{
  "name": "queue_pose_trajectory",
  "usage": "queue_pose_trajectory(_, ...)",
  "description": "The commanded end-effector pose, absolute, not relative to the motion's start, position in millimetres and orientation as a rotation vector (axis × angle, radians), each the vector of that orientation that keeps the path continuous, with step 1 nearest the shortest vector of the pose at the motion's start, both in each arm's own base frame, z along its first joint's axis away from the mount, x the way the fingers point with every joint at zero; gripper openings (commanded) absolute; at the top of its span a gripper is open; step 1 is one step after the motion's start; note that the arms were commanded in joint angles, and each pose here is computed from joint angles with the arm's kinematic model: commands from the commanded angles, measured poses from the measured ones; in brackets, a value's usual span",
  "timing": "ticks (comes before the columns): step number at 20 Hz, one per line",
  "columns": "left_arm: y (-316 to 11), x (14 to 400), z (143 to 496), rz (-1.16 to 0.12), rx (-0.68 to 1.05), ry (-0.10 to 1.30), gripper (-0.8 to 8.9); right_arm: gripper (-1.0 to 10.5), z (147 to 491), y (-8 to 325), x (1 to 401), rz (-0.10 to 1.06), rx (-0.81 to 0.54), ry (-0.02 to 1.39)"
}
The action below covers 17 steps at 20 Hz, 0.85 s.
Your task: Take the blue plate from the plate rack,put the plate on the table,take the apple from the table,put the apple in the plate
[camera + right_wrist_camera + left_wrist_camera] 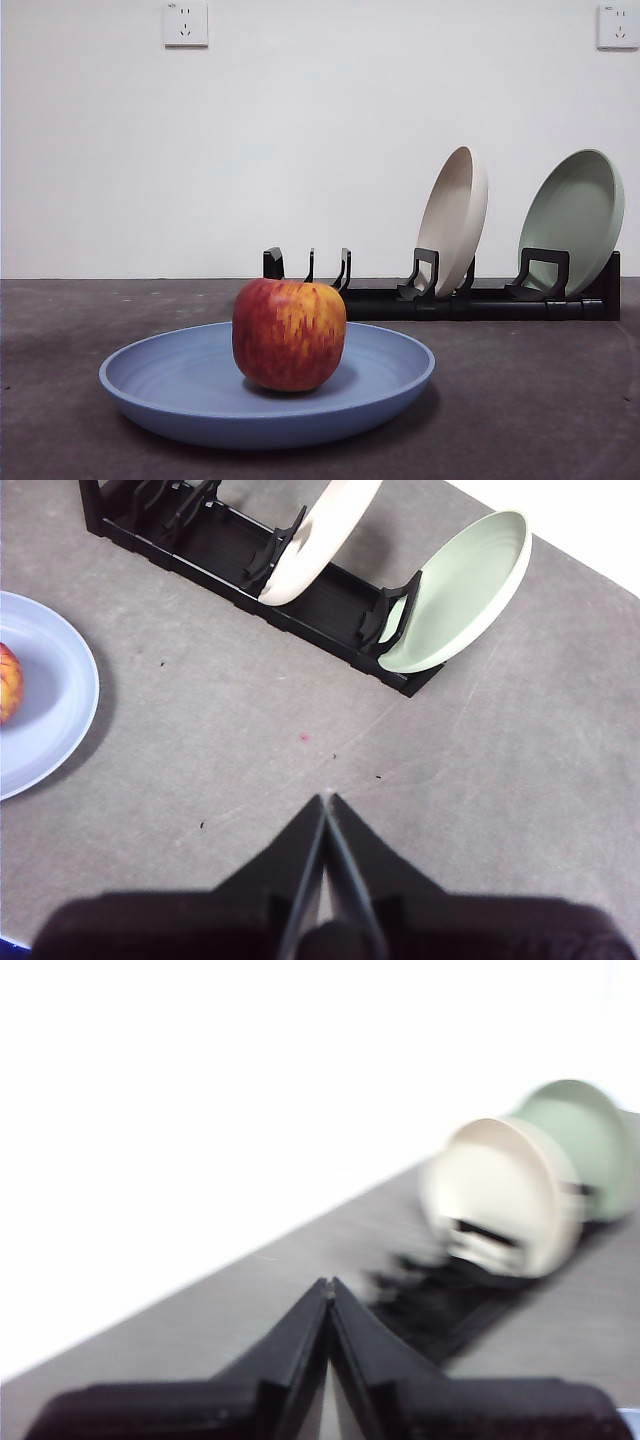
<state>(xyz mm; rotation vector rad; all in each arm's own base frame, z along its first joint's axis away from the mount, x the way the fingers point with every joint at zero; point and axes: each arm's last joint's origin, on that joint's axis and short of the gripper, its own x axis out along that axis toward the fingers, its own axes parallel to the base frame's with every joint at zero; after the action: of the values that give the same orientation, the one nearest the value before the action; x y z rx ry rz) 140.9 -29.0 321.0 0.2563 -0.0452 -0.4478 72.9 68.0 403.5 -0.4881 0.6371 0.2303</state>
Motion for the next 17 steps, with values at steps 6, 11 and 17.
queue_pose_trajectory(6,-1.3,111.8,180.0,-0.25,0.158,0.078,-0.03,0.1,402.6,66.8,72.0,0.227,-0.505,0.65)
queue_pose_trajectory(11,1.0,103.9,155.5,-0.201,0.101,0.11,-0.03,0.1,402.6,66.8,72.0,0.227,-0.506,0.65)
queue_pose_trajectory(17,0.8,95.8,152.5,-0.178,0.028,0.131,-0.03,0.0,402.6,66.7,71.9,0.227,-0.505,0.65)
